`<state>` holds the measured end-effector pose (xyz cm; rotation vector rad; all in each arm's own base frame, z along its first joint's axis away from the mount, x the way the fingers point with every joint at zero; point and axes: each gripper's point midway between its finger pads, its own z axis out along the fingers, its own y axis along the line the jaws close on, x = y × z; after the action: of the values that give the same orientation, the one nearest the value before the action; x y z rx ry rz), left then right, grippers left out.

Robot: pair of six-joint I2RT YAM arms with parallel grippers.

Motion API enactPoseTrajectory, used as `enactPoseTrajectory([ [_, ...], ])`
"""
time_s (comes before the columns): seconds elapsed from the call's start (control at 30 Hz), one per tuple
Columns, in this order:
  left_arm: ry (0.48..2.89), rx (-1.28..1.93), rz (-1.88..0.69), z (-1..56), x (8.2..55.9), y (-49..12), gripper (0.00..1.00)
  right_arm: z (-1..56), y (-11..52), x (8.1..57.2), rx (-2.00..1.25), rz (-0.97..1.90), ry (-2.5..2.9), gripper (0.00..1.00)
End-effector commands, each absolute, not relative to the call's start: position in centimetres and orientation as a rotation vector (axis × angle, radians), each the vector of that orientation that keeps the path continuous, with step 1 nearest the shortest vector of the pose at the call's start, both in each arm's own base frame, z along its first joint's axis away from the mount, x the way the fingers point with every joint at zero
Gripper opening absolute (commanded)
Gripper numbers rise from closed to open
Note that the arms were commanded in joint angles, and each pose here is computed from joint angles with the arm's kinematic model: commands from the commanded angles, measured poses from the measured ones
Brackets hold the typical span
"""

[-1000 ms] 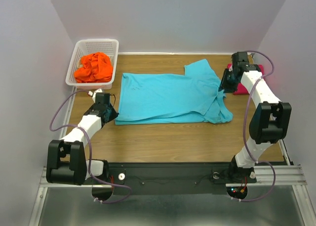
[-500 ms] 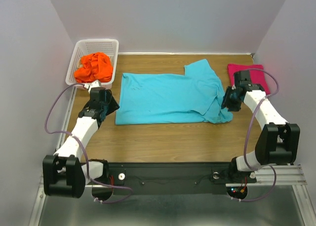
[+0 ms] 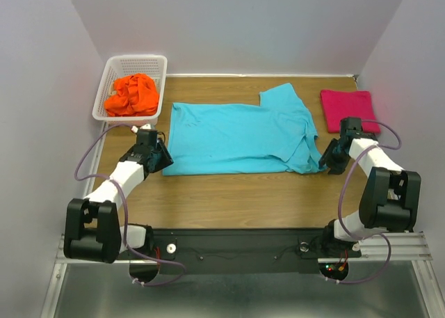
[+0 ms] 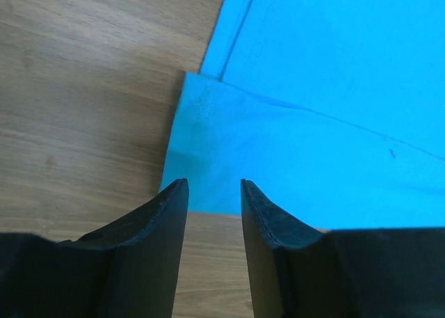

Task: Fold and stack the t-shirts
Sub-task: Fold the tshirt

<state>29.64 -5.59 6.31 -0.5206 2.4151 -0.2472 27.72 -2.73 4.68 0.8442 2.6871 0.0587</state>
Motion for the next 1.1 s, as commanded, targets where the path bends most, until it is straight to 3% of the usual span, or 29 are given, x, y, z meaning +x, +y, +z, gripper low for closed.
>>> enactPoseTrajectory([
  [0.0, 2.365, -0.463, -0.296, 7.8, 32.0, -6.8, 0.45, 4.8, -2.3, 29.3, 0.861, 0.145, 2.617, 0.48],
  [0.07, 2.377, -0.461, -0.297, 7.2, 32.2, -7.0, 0.4, 4.5, -2.1, 29.6, 0.875, 0.169, 2.613, 0.48],
  [0.37, 2.458, -0.473, -0.277, 3.8, 31.5, -7.1, 0.36, 3.2, -2.7, 29.7, 0.921, 0.15, 2.604, 0.46],
  [0.47, 2.476, -0.484, -0.273, 3.1, 31.2, -7.1, 0.32, 2.8, -3.2, 29.4, 0.932, 0.107, 2.603, 0.38],
  [0.5, 2.484, -0.493, -0.266, 2.7, 30.9, -7.0, 0.28, 2.6, -3.4, 29.2, 0.938, 0.091, 2.605, 0.28],
  [0.6, 2.506, -0.515, -0.24, 1.8, 30.3, -6.6, 0.23, 3.1, -4.7, 29.1, 0.963, 0.032, 2.574, 0.1],
  [0.8, 2.542, -0.537, -0.17, 0.8, 29.8, -5.8, 0.11, 4.7, -8.5, 27.9, 0.992, -0.2, 2.524, 0.09],
  [1.07, 2.561, -0.534, -0.124, 0.5, 29.4, -5.2, 0.11, 4.4, -8.9, 27.1, 1.017, -0.236, 2.544, 0.12],
])
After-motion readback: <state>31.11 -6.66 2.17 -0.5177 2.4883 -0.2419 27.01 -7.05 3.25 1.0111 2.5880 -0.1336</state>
